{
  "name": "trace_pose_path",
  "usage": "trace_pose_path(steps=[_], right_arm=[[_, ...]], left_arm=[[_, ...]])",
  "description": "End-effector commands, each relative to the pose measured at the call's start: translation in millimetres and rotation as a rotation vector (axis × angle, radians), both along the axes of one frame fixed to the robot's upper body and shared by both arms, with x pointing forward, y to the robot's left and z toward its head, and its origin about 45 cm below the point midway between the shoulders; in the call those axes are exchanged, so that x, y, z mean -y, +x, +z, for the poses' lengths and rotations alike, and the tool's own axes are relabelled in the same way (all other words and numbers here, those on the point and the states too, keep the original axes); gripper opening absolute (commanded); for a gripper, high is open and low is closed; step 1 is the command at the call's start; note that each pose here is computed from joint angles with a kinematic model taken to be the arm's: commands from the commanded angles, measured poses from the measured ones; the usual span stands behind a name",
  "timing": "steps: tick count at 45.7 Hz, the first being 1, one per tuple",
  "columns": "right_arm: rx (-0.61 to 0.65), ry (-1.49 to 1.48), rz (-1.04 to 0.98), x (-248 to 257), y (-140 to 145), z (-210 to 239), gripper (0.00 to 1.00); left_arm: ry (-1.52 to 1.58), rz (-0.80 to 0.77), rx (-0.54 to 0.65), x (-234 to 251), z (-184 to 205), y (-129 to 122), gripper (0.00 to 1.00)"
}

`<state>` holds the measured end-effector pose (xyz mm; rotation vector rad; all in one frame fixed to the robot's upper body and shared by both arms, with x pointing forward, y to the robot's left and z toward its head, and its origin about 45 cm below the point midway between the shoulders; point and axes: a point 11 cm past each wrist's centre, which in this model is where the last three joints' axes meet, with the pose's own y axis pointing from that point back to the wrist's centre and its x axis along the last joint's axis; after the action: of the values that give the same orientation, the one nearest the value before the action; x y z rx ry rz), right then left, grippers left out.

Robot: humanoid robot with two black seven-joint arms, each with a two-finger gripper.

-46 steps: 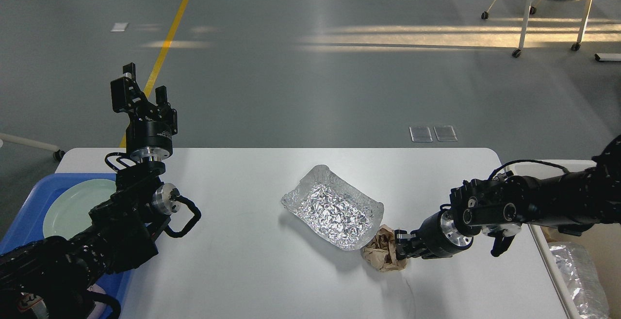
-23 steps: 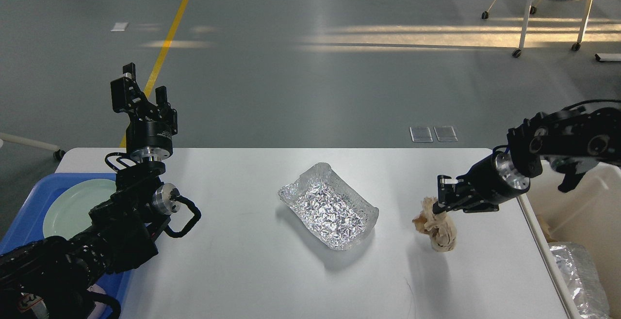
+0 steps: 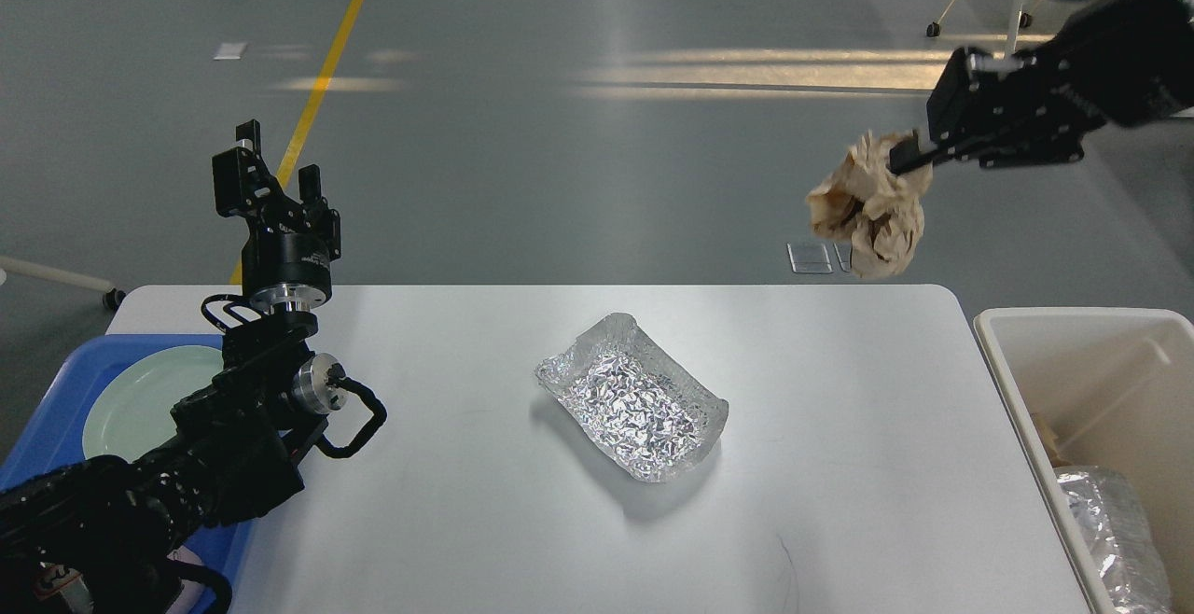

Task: Tidy desktop
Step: 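Lift the brown paper up off the table, then lower the brown paper into the white bin and release it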

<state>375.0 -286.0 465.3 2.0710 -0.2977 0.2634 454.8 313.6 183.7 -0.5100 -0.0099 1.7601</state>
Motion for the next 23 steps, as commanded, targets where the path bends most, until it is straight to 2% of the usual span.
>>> trace_pose_path(steps=[1,14,23], right_arm=[[0.208,0.028,0.052,-20,-9,82,0.00],[0.379,0.062,0.112,-40,-29,147,0.00],[0.381,0.057,0.110,-40,-29,148,0.00]], left_arm=[[0.000,0.000,0.000,0,0,0,0.96],[0.000,0.000,0.000,0,0,0,0.96],[-0.001,-0.001,0.000,1,0,0,0.96]])
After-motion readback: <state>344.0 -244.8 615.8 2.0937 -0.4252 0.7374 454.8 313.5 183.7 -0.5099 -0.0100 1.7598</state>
